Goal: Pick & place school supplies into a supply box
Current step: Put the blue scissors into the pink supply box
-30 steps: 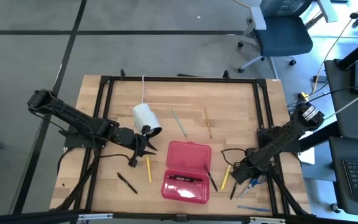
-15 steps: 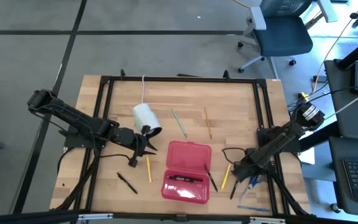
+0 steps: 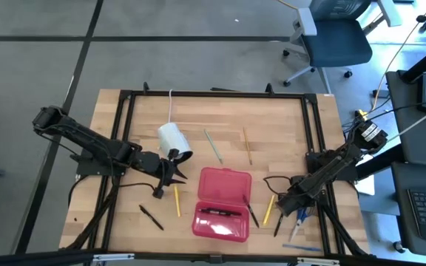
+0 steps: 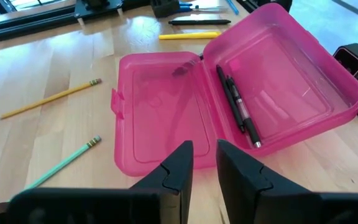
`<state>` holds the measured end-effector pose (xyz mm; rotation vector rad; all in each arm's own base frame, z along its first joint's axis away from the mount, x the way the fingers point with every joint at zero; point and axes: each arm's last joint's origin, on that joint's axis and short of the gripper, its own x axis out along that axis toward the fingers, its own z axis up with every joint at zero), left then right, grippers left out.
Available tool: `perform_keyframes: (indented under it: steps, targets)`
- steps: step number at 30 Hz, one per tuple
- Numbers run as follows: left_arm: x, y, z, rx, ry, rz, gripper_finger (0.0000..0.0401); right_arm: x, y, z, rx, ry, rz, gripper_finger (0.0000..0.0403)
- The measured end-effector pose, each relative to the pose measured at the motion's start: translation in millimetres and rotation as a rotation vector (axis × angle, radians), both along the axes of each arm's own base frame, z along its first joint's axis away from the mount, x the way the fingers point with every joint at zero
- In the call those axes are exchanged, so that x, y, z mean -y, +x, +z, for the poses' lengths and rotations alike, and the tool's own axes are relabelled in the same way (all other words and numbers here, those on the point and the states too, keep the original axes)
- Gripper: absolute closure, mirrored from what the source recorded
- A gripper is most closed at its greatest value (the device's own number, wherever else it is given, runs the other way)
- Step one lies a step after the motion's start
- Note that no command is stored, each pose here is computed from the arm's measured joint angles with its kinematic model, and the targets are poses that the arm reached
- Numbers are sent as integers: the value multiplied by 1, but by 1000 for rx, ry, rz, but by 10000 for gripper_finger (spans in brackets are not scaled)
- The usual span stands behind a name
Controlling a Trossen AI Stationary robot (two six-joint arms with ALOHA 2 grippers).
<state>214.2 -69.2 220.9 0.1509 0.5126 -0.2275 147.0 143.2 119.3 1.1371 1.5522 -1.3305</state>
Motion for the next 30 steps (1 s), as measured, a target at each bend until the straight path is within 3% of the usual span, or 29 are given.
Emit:
perform_keyframes:
  steps: [9, 18, 30]
  targets:
    - [0, 0, 0, -8, -38, 22, 338, 0, 1, -1, 37, -16, 39, 360]
    - [0, 0, 0, -12, -60, 36, 334, -4, 6, 3, 70, 14, 144, 347]
    - [0, 0, 0, -13, -68, 40, 336, -2, 6, 2, 109, -2, 226, 362]
